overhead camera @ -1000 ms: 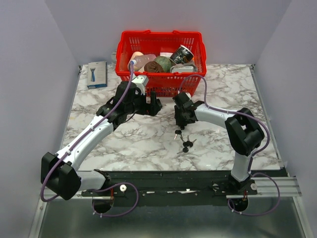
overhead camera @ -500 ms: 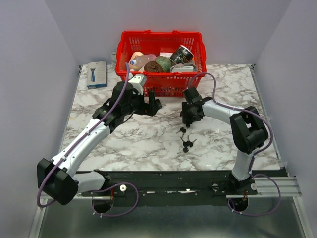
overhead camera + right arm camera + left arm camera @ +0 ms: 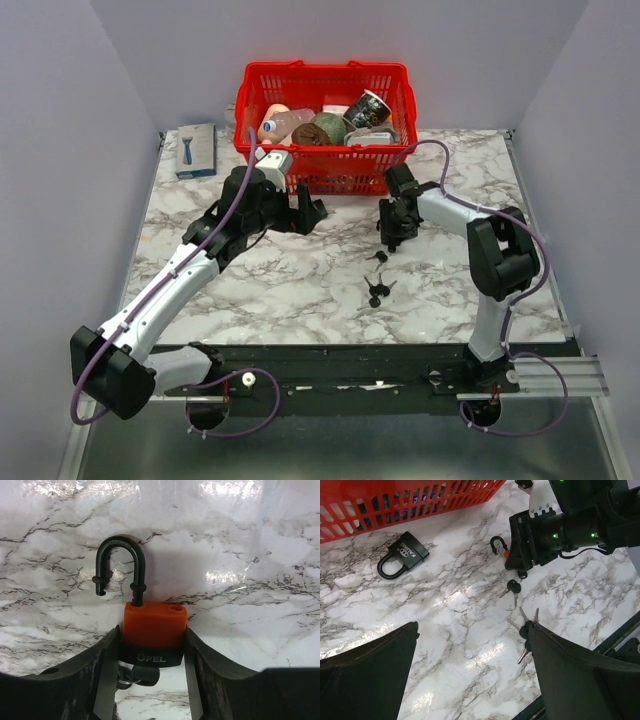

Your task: Unlock with the key

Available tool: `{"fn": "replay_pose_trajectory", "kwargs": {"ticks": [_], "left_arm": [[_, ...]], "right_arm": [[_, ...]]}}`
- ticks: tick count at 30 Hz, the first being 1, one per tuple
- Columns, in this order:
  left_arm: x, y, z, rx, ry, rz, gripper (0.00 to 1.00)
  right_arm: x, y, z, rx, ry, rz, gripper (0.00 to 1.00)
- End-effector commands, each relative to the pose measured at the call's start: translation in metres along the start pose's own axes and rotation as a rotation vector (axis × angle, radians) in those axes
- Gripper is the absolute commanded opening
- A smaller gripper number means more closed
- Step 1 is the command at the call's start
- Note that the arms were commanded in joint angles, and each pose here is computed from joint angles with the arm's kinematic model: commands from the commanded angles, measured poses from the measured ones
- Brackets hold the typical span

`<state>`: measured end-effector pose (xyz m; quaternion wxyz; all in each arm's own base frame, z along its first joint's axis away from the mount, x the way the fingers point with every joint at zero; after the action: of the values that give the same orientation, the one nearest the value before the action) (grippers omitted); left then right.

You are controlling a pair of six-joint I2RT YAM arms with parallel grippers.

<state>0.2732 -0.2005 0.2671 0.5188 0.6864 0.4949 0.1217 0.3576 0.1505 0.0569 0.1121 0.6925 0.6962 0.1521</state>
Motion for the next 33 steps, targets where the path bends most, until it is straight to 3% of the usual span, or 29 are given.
{"fn": "replay_pose_trajectory", "kwargs": {"ticks": [1, 14, 33], "left_arm": [[-0.004, 0.005, -0.007, -0.037, -0.028, 0.019, 0.99], [-0.004, 0.003, -0.004, -0.030, -0.037, 0.010, 0.99], [0.000, -0.002, 0.001, -0.008, -0.022, 0.011, 0.99]], "right_arm": [[-0.017, -0.007, 0.010, 0.086, -0.043, 0.019, 0.23], [-0.051, 0.013, -0.009, 0.060, -0.150, -0.021, 0.23], [-0.121, 0.071, 0.007, 0.016, -0.148, 0.113, 0.23]]}}
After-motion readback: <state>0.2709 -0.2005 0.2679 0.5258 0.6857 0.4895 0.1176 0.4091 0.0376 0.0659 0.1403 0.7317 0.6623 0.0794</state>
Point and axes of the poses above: each gripper's point midway between its finger pads, its own z axis out along the fingers, its own x axis along the line the jaws close on, y = z × x, the point moved 4 cm from there along -z, back along the fingers, and after that the axes turned 2 degrees about z, right-handed, at the moved point
